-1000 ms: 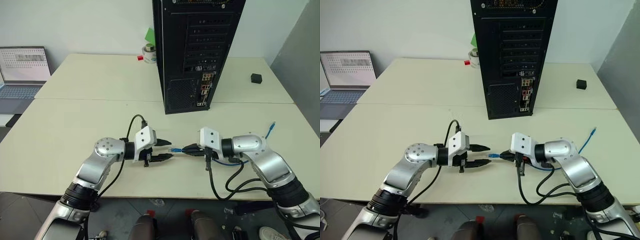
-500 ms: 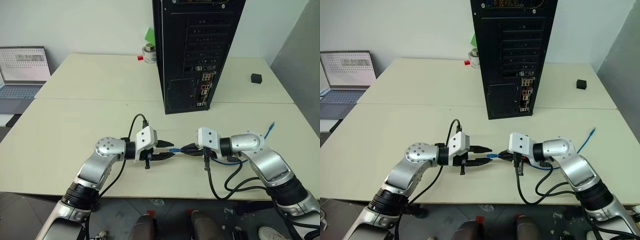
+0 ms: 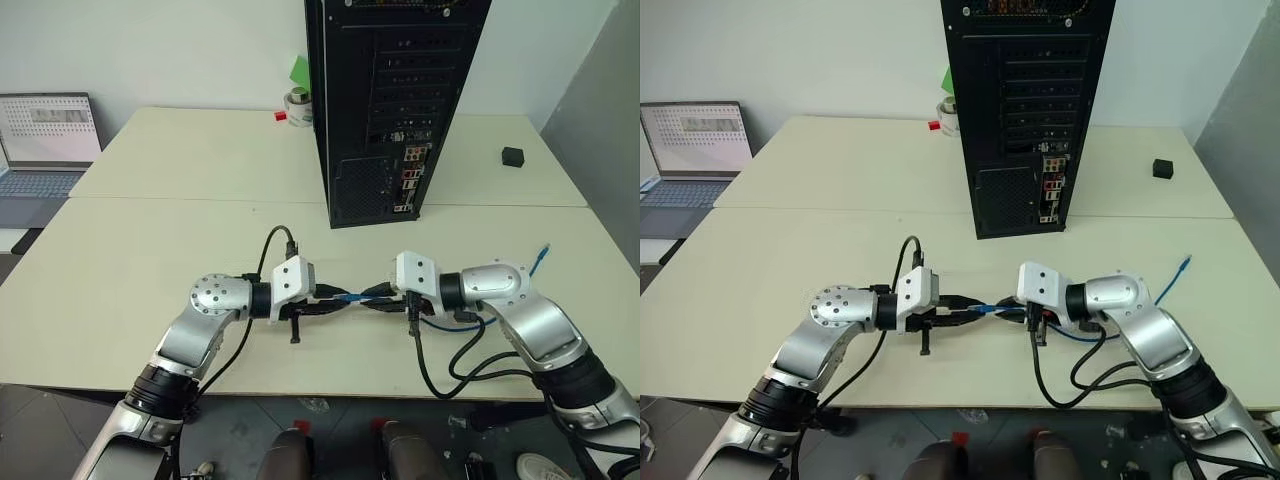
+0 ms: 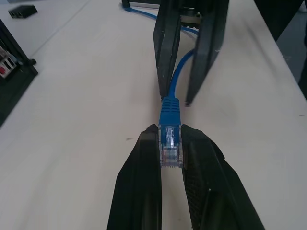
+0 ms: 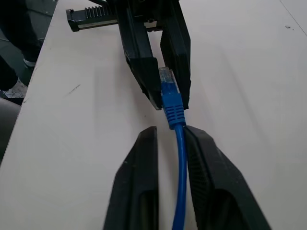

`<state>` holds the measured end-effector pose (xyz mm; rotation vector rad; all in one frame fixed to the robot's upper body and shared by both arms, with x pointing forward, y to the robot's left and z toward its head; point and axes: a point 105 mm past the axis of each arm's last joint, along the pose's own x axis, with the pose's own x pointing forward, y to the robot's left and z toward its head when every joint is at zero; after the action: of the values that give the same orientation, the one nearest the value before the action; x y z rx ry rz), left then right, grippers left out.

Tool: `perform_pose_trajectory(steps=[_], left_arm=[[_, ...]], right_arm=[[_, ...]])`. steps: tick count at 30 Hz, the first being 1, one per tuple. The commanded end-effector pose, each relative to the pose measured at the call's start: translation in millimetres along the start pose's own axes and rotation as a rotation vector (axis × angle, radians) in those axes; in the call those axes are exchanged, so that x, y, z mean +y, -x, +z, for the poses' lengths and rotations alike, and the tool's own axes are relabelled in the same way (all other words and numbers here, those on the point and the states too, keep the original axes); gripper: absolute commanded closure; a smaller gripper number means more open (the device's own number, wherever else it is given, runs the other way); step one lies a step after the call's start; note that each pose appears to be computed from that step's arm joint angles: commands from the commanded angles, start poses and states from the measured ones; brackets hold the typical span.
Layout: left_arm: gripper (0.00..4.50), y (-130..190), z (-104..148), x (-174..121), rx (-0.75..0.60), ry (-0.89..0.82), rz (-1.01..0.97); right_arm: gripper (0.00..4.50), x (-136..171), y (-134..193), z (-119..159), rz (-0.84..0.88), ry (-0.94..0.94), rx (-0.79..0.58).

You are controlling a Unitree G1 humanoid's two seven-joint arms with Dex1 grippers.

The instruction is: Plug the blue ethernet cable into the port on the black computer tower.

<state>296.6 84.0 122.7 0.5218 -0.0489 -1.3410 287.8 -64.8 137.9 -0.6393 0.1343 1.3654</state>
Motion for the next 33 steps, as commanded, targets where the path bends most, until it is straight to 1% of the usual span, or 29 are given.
perform_pose_trajectory(steps=[1, 3, 5, 6, 11, 14, 20, 31, 33], left_arm=[[4.20, 2, 14, 1, -0.040, -0.206, 0.030], [4.20, 3, 17, 1, -0.064, -0.294, 0.066], [4.20, 4, 21, -1, -0.082, -0.438, 0.087], [4.20, 5, 22, -1, -0.094, -0.498, 0.102], [4.20, 13, 28, 2, -0.135, -0.826, 0.218], [4.20, 16, 28, 5, -0.149, -0.928, 0.261], [4.20, 18, 28, 6, -0.171, -1.008, 0.307], [4.20, 15, 34, 8, -0.201, -1.063, 0.337], [4.20, 15, 35, 7, -0.204, -1.068, 0.339]], right_arm=[[2.70, -10, 24, 18, -0.009, 0.052, -0.039], [2.14, -10, 36, 15, -0.006, 0.016, -0.037], [1.64, -11, 44, 17, -0.022, -0.060, -0.072], [1.58, -10, 46, 18, -0.029, -0.114, -0.101], [1.58, -8, 45, 28, -0.069, -0.333, -0.239], [1.58, -4, 39, 32, -0.076, -0.405, -0.287], [1.58, -1, 27, 36, -0.072, -0.486, -0.343], [1.58, -3, 12, 42, -0.047, -0.507, -0.382], [1.95, -4, 11, 44, -0.046, -0.510, -0.392]])
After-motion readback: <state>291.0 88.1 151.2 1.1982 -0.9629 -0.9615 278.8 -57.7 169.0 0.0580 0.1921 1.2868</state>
